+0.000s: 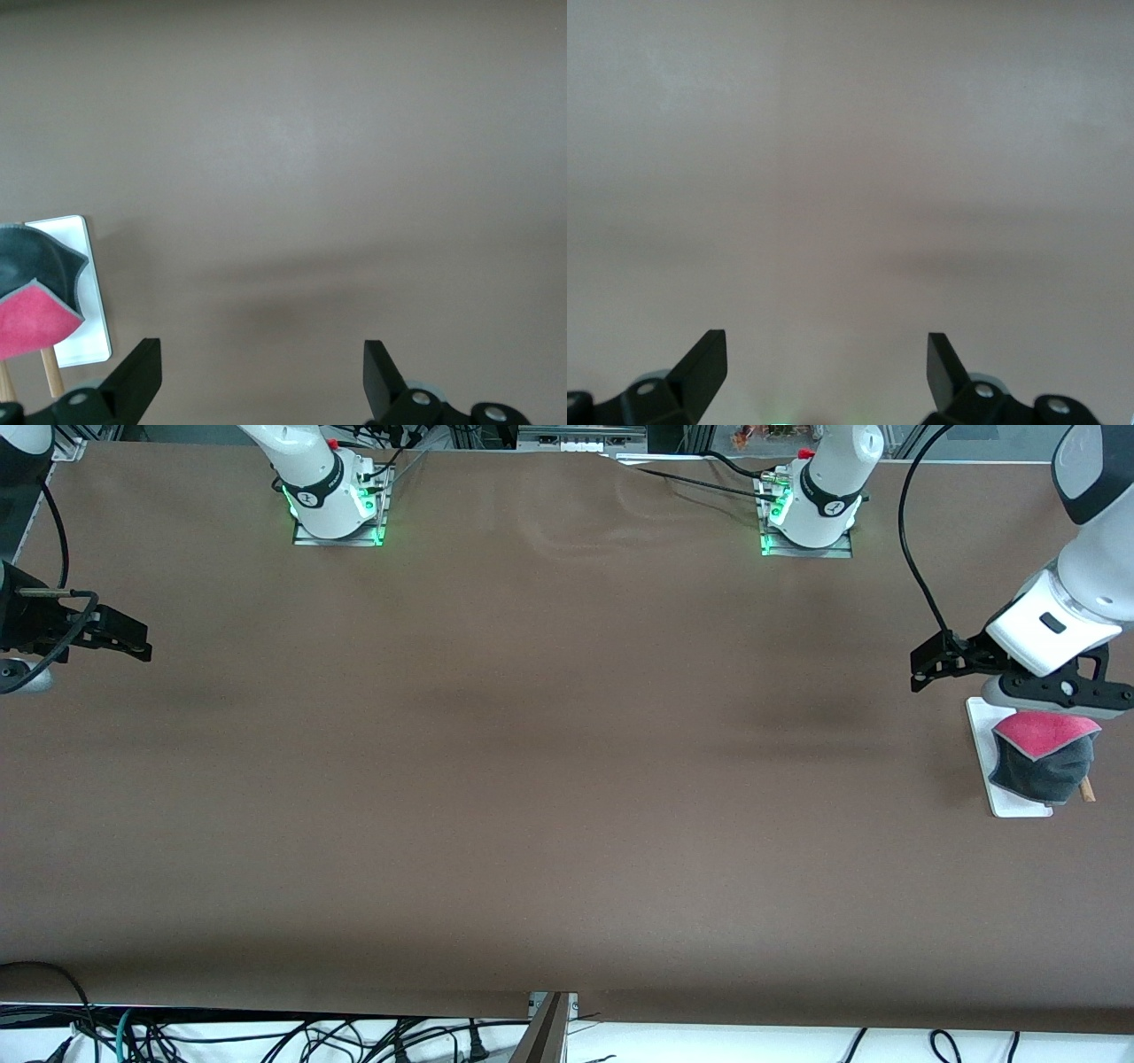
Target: Pass towel and hang on rack
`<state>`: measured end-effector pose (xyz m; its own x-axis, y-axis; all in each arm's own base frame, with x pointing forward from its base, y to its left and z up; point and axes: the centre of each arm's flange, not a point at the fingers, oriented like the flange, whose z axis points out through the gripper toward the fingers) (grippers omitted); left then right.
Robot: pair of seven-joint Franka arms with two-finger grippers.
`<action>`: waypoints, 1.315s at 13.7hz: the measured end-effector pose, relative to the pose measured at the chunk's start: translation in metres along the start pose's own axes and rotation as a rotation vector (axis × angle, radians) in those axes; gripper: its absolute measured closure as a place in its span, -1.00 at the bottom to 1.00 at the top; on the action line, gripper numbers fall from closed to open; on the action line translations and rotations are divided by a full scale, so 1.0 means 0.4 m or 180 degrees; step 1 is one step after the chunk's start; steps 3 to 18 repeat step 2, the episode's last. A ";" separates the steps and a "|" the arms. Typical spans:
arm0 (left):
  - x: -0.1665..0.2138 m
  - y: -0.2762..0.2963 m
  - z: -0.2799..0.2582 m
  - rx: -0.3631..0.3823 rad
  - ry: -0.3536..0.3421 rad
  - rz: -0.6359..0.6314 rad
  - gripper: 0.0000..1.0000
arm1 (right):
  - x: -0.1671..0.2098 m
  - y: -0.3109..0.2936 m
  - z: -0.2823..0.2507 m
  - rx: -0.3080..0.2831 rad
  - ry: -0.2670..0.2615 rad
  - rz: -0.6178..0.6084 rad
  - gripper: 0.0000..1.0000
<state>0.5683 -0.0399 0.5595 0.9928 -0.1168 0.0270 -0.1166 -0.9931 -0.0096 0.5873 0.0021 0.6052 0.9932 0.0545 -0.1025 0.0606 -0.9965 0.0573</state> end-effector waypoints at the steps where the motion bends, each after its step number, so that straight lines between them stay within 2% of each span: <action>1: -0.007 0.001 0.005 0.0002 -0.0010 0.0001 -1.00 | 0.000 0.000 0.000 0.0000 0.0000 0.0000 -1.00; 18: -0.009 0.002 0.009 0.0002 -0.0015 0.0003 -1.00 | 0.000 0.000 0.000 0.0000 0.0000 0.0000 -1.00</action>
